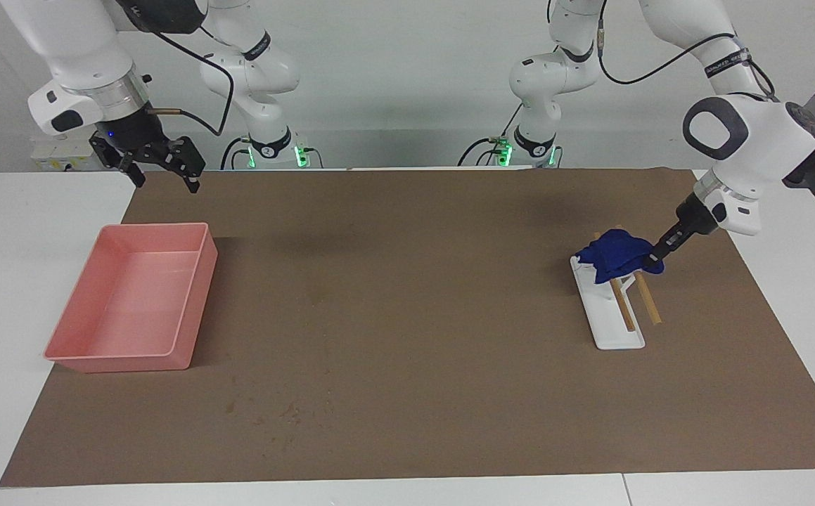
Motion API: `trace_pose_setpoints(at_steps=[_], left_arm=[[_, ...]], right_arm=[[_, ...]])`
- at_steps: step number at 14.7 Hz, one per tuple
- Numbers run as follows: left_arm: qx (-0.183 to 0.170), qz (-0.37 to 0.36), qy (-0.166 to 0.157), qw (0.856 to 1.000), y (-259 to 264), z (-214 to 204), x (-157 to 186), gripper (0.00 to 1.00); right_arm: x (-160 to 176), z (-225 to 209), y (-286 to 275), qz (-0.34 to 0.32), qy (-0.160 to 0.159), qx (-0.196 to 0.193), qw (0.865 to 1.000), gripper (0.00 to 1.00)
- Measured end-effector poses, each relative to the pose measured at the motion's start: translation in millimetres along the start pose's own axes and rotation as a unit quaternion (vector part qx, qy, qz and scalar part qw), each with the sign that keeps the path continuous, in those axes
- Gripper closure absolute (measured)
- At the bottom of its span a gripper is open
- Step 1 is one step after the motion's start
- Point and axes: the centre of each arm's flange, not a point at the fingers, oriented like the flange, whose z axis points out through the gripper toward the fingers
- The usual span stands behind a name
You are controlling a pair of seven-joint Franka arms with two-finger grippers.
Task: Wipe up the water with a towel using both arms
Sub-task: 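Lift the blue cloth with the left gripper while the right gripper approaches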
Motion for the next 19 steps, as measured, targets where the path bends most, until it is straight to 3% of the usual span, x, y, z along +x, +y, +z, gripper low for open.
trace_pose_setpoints(at_steps=[2, 7, 12, 16, 19], left_arm=[[0.007, 0.006, -0.012, 1.000, 3.0, -2.4, -2.7, 0.86], [0.016, 0.005, -0.047, 0.999, 15.5, -51.7, -6.1, 0.87], [0.018, -0.078, -0.040, 0.996, 48.5, -109.7, -25.0, 0.88], [0.007, -0.202, -0.043, 0.978, 107.6, -132.5, -60.3, 0.88], [0.000, -0.289, -0.062, 0.955, 150.5, -127.8, -90.7, 0.88]], right_arm=[[-0.2, -0.1, 0.0, 0.000, 0.000, 0.000, 1.000, 0.00], [-0.5, -0.1, 0.1, 0.000, 0.000, 0.000, 1.000, 0.00], [-1.0, -0.5, 0.2, 0.000, 0.000, 0.000, 1.000, 0.00], [-1.5, -0.9, -3.7, 0.007, 0.002, 0.000, 1.000, 0.00], [-1.5, -2.5, -20.5, 0.062, 0.008, 0.024, 0.998, 0.00]])
